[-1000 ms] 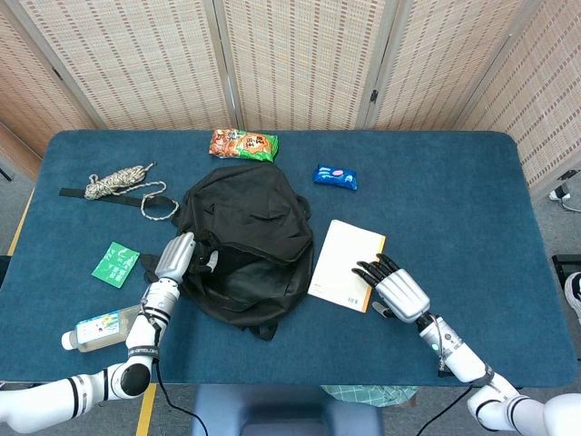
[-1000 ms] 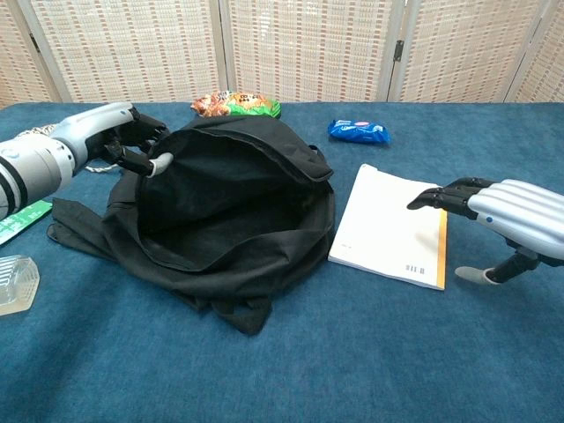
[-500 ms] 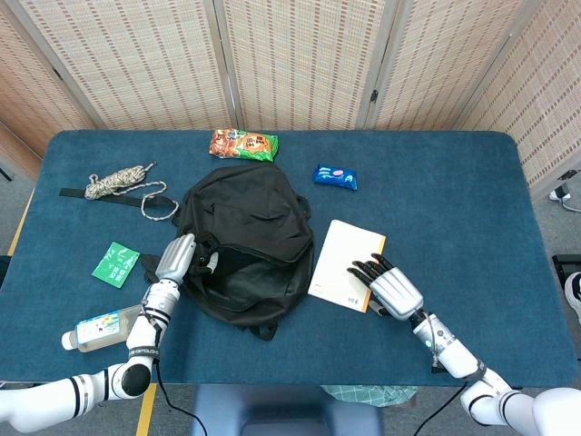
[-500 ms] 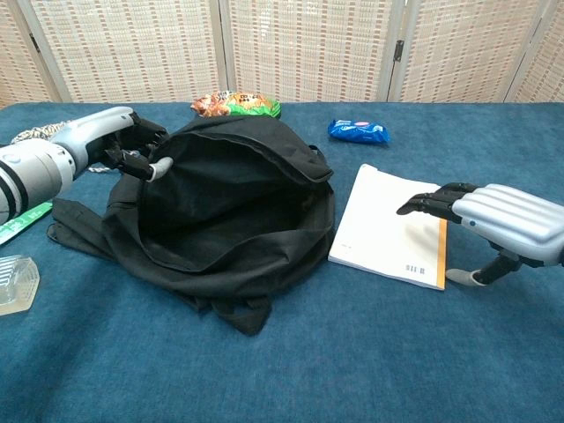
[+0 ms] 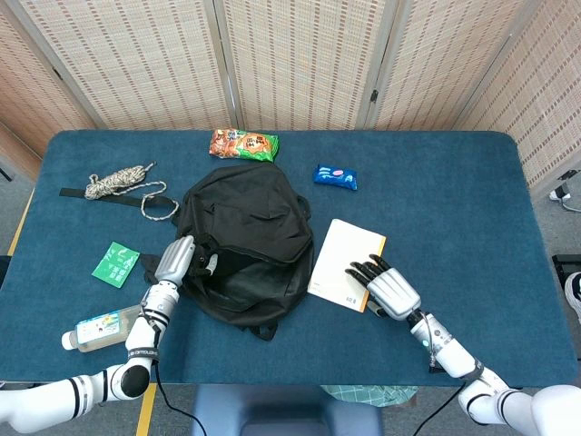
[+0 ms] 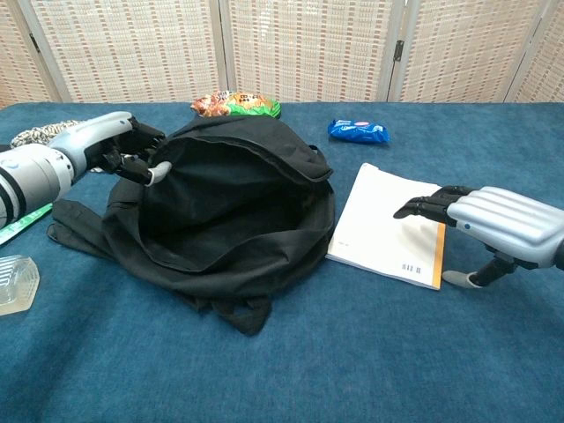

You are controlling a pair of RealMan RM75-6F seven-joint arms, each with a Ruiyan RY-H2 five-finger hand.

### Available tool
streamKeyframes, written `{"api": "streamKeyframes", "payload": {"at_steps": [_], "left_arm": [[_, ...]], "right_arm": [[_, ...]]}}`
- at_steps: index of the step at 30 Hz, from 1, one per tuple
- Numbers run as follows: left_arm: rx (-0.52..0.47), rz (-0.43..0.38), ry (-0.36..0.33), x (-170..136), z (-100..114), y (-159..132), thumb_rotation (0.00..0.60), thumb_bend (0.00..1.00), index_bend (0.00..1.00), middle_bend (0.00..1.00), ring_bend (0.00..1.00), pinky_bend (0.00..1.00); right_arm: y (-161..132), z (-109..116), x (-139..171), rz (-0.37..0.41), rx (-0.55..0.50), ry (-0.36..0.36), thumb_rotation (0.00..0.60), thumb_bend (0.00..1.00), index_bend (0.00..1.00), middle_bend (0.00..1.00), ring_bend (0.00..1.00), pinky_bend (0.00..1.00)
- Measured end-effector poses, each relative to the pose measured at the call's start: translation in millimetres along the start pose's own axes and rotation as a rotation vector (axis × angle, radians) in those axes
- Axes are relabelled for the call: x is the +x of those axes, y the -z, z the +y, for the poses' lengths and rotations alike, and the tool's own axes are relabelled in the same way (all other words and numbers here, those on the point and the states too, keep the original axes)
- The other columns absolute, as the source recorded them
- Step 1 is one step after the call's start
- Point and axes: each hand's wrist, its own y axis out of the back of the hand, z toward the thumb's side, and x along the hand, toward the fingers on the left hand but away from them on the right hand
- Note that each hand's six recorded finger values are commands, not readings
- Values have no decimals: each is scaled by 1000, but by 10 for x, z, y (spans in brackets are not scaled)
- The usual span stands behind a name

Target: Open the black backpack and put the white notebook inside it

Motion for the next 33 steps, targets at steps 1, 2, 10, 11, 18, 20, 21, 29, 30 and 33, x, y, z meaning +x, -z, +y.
{"api": "streamKeyframes", "payload": {"at_steps": [1,2,10,11,18,20,21,29,30,33], "left_arm": [[0,0,0,1,0,0,600,718,700,421,380,47],[0,1,-1,3,1,2,600,718,700,421,379,47],[3,3,-1,-1,14,15,600,718,698,421,377,45],[3,3,-1,-1,12,15,600,718,698,421,376,45],[-1,1,4,3,-3,6,600,718,696,421,375,45],[-2,3,3,8,-1,9,600,718,696,421,375,45],[-4,3,3,9,-1,10,600,718,696,421,375,45],[-12,5,1,22,6,16,600,718,696,421,375,45],[-13,6,1,22,7,18,600,718,696,421,375,45],[-20,8,0,22,18,29,600,718,696,421,376,46]], "right_arm": [[-8,1,-8,2,2,1,600,322,170,168,196,115],[-18,3,-18,4,3,2,600,322,170,169,196,115],[-81,74,-105,22,-19,36,600,322,325,256,257,144],[-84,85,-117,24,-16,42,600,322,343,268,267,155],[-136,146,-235,33,0,90,600,322,406,315,308,173],[-146,158,-265,31,-1,104,600,322,415,326,324,188],[-152,165,-285,29,-1,113,600,321,418,330,330,195],[-261,179,-469,26,-2,164,600,321,431,354,370,243],[-281,184,-502,28,0,170,600,321,431,355,372,248],[-336,188,-587,37,-2,177,600,322,432,355,373,256]]}}
